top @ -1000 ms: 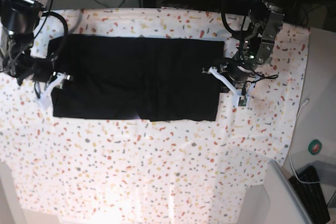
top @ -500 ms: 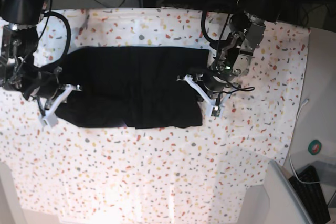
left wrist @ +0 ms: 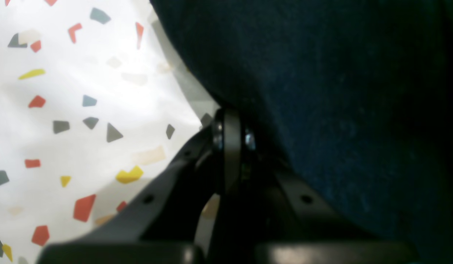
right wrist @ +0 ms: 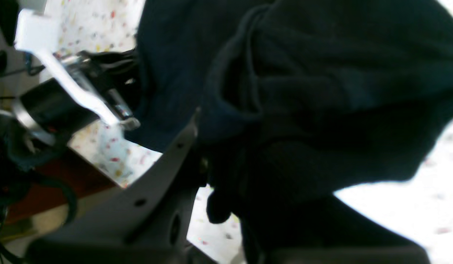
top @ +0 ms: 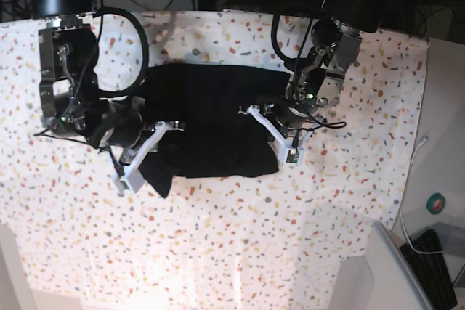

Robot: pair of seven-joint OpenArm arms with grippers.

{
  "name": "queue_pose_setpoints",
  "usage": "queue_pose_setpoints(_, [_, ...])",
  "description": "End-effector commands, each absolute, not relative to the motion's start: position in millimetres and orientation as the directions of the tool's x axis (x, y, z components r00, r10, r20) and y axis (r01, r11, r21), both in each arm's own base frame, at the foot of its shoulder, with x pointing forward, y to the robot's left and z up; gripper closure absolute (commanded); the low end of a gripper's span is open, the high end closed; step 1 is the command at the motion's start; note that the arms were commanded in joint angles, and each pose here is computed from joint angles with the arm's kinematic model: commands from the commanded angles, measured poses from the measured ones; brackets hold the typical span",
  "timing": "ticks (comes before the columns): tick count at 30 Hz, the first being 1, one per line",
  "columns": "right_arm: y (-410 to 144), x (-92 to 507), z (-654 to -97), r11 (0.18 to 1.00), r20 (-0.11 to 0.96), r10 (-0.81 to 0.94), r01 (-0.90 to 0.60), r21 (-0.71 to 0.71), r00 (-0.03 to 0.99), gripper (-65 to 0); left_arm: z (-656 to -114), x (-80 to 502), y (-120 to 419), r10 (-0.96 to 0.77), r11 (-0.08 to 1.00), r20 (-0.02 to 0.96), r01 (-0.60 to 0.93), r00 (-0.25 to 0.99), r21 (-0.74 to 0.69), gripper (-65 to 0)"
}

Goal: Layout the t-shirt on the table in an organized manner, then fold the t-shirt properly
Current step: 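Lift the shirt's end with both grippers and fold it over the middle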

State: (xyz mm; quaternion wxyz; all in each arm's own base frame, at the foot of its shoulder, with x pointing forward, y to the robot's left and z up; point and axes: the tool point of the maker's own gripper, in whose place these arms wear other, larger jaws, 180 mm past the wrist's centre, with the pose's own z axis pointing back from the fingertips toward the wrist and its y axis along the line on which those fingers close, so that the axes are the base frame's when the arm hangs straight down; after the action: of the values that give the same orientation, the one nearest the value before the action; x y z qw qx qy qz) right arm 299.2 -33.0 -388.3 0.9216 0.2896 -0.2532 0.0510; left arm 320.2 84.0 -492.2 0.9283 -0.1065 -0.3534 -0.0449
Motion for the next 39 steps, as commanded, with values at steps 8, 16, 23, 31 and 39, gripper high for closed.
queue_pose_setpoints(8, [23, 311, -359, 0.758, 0.535, -0.068, -0.305, 0.576, 0.842, 0.0, -499, 312, 93, -0.037, 0.974, 0.629, 0.169, 0.777, -0.151, 0.0])
queue_pose_setpoints(16, [33, 316, -364, 0.752, 0.495, -0.105, -0.257, 0.608, 0.863, 0.0, -500, 308, 93, -0.038, 0.974, 0.625, 0.170, 0.780, -0.153, 0.0])
queue_pose_setpoints(23, [33, 320, -382, 0.754, 0.472, -0.145, -0.211, 0.622, 0.870, 0.0, -501, 307, 93, -0.038, 0.974, 0.624, 0.170, 0.781, -0.153, 0.0])
queue_pose_setpoints(31, [48, 318, -381, 0.735, 0.458, -0.147, -0.212, 0.644, 0.877, 0.0, -500, 308, 99, -0.046, 0.976, 0.624, 0.170, 0.780, -0.140, 0.0])
queue_pose_setpoints(39, [59, 312, -394, 0.738, 0.444, -0.110, -0.226, 0.636, 0.889, 0.0, -501, 308, 113, -0.055, 0.980, 0.623, 0.163, 0.780, -0.117, 0.0])
